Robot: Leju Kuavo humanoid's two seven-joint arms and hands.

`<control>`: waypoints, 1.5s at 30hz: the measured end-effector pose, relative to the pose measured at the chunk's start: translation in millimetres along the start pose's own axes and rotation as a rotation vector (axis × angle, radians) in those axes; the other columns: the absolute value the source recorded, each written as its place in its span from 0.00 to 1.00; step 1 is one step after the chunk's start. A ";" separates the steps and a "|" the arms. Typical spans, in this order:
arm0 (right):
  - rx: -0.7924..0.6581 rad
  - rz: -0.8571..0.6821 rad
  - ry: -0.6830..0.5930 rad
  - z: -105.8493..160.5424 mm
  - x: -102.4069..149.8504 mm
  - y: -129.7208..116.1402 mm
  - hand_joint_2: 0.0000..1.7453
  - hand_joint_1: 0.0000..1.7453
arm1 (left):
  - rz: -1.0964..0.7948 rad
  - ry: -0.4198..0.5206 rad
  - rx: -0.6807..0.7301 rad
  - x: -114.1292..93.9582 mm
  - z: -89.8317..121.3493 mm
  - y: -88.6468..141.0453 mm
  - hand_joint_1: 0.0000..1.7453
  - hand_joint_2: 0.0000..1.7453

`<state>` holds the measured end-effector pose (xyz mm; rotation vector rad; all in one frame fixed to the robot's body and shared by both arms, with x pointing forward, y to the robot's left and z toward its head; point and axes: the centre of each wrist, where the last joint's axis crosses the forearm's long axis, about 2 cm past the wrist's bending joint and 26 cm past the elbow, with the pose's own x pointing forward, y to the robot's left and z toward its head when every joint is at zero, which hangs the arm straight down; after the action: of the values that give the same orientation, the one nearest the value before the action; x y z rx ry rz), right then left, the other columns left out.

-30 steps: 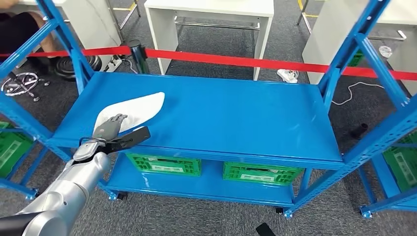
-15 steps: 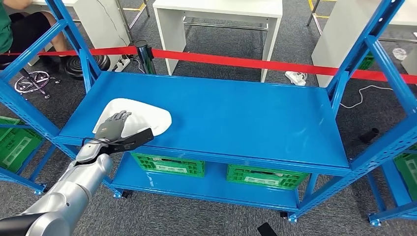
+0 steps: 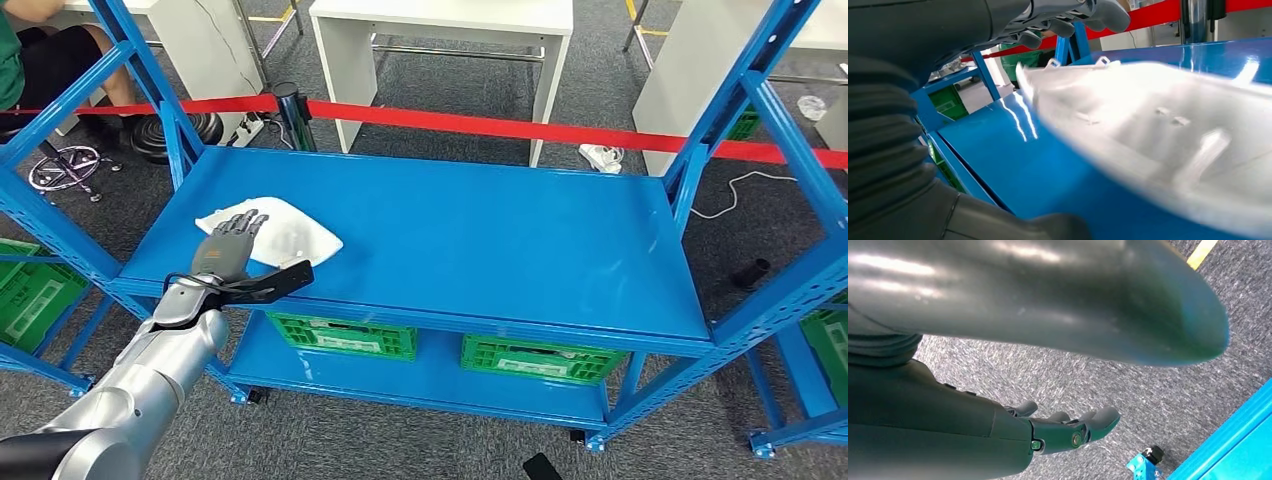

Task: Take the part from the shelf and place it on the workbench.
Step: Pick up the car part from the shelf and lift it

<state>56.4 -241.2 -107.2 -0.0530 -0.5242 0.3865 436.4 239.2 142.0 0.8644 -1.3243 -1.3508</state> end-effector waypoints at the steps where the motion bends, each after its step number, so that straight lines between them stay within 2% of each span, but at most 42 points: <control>1: 0.000 0.000 0.000 0.0 0.0 0.0 0.00 0.00 | -0.004 0.001 0.003 0.2 0.0 0.1 0.00 1.00; 14: -0.001 0.001 0.000 0.0 0.0 0.0 0.00 0.00 | -0.022 -0.002 0.006 1.1 -0.2 0.1 0.00 1.00; 22: 0.000 0.005 -0.001 0.0 0.1 -0.1 0.00 0.00 | -0.035 -0.033 -0.070 5.5 -2.2 1.4 0.00 1.00; 28: 0.003 0.006 0.000 0.0 0.0 0.0 0.00 0.00 | -0.023 -0.118 -0.120 19.3 -5.0 1.6 0.00 1.00; 34: 0.005 0.010 -0.001 -0.1 0.3 -0.1 0.00 0.00 | -0.058 -0.160 -0.151 36.3 -7.4 1.3 0.00 1.00; 45: 0.009 0.009 -0.001 -0.4 0.9 -0.3 0.00 0.00 | -0.029 -0.232 -0.107 63.3 -8.1 -2.6 0.00 1.00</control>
<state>57.5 -241.1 -107.1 -0.0469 -0.5230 0.3975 429.1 176.1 148.1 0.6718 -1.4051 -1.5665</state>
